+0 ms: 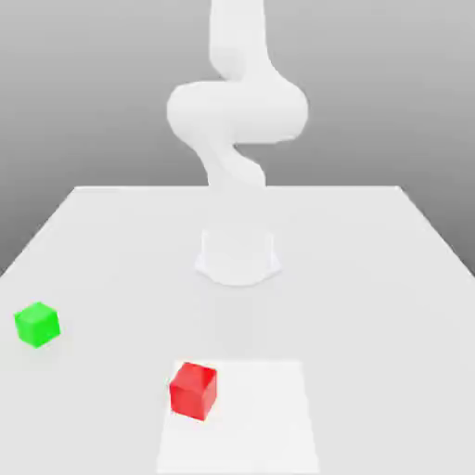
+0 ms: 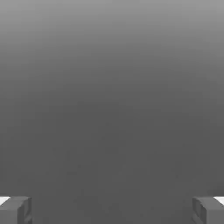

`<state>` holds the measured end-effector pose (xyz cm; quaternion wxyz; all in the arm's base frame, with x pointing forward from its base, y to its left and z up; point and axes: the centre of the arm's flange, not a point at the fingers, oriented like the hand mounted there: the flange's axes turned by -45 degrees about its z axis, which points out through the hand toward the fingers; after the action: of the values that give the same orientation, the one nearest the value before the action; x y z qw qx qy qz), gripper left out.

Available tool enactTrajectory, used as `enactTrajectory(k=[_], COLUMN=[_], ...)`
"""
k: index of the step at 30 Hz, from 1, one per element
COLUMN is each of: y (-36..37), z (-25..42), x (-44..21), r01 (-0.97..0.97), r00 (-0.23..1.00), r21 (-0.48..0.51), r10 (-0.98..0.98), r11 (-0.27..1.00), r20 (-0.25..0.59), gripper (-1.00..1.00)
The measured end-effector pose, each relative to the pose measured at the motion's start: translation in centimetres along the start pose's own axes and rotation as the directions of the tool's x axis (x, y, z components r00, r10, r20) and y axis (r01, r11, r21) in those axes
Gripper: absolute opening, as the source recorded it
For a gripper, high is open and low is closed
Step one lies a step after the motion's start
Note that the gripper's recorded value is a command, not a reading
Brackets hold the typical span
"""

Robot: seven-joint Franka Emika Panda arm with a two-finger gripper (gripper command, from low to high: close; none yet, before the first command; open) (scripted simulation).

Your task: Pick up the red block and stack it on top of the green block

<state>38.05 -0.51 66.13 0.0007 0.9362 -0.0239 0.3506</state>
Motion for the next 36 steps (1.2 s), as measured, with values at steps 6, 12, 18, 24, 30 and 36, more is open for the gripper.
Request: enactTrajectory(k=[6, 12, 18, 24, 30, 36], y=[1.9, 4.1, 5.9, 6.3, 6.3, 6.3], z=[14.4, 25.5, 33.0, 37.8, 39.7, 38.5], x=[-4.8, -13.2, -24.1, -30.9, -32.8, -31.6], r01=[-0.075, -0.142, -0.205, -0.222, -0.222, -0.222], r00=[0.973, 0.898, 0.777, 0.722, 0.721, 0.721], r21=[-0.057, -0.119, -0.188, -0.213, -0.213, -0.212], r10=[0.086, 0.178, 0.276, 0.307, 0.307, 0.307], r11=[0.996, 0.983, 0.961, 0.951, 0.952, 0.952], r20=[0.214, 0.402, 0.566, 0.620, 0.621, 0.621], gripper=[0.00, 0.00, 0.00, 0.00, -1.00, -1.00])
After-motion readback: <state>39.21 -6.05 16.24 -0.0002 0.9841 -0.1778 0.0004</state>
